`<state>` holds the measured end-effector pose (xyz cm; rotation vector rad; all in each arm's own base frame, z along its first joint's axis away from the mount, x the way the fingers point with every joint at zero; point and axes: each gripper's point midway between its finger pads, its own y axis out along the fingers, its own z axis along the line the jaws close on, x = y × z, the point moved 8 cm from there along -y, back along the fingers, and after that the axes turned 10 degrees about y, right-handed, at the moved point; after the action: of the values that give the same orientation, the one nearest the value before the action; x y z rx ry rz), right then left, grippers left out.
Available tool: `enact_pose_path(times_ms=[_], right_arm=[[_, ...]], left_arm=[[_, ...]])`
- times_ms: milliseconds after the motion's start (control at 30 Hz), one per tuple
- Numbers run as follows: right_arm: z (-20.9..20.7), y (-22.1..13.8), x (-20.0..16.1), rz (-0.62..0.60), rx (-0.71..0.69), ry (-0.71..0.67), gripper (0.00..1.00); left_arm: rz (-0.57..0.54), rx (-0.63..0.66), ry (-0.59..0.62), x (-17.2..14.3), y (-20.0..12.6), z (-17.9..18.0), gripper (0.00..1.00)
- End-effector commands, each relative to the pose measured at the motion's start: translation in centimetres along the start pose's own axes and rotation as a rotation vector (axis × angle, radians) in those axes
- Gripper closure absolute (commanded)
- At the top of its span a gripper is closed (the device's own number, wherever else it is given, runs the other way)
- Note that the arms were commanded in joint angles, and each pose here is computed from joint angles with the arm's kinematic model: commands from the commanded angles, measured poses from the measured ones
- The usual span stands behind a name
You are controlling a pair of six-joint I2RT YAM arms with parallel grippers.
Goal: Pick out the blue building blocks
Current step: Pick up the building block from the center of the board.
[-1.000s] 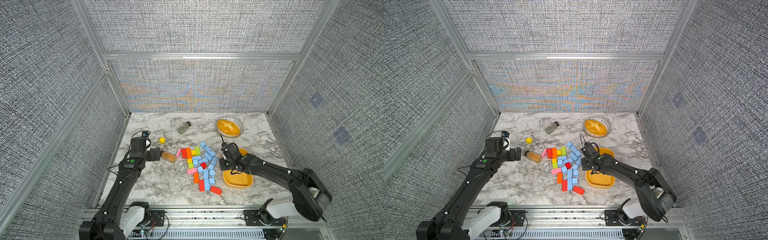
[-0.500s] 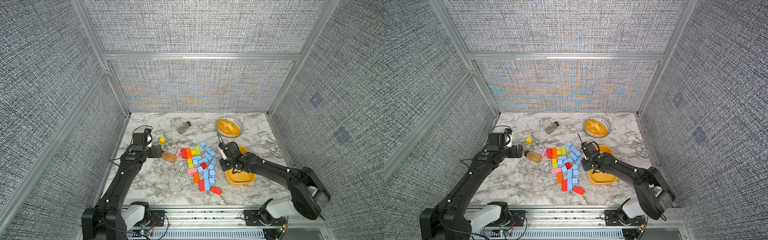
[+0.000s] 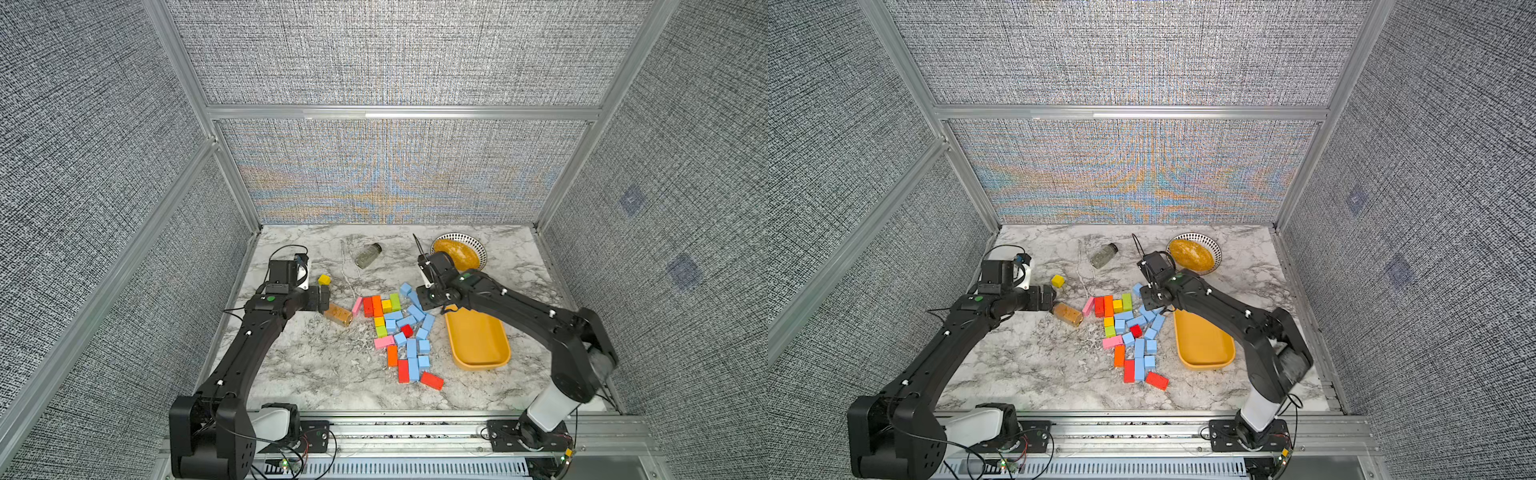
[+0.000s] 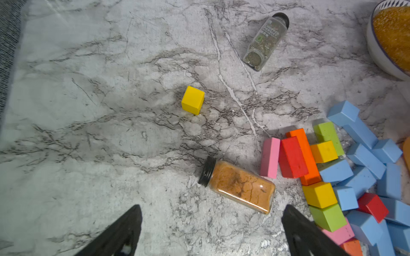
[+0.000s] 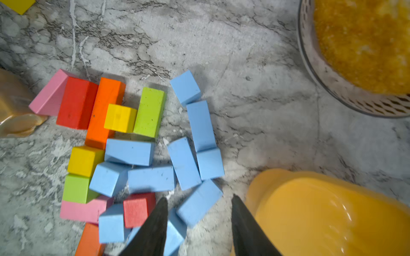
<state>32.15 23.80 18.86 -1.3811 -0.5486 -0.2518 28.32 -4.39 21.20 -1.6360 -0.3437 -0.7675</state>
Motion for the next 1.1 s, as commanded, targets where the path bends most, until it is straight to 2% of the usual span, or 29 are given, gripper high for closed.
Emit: enact_pose_path(times_ms=[0,133,300,533,867,1067], right_arm=[[1.0,2.2,1.4,0.023,-0.003,-0.050,0.50],[1.7,5.0,3.4,0.032,-0.005,-0.097,0.45],[1.1,8.5,4.1,0.076,-0.014,-0.134,0.45],[0.9,10.5,5.0,0.089,0.096,-0.117,0.44],[0.9,12.5,3.5,0.155,0.138,-0.113,0.45],[0.8,11.9,4.2,0.143,0.122,-0.102,0.62]], left_arm=[[-0.016,-0.039,-0.030,0.4,0.3,-0.3,0.00],[0.027,-0.058,-0.029,0.3,0.9,-0.4,0.00],[0.028,-0.032,-0.016,0.5,1.0,-0.1,0.00],[0.060,-0.028,-0.010,0.0,1.6,0.0,0.00],[0.085,-0.044,-0.012,0.6,2.7,0.2,0.00],[0.084,-0.041,-0.005,0.8,2.7,0.2,0.00]])
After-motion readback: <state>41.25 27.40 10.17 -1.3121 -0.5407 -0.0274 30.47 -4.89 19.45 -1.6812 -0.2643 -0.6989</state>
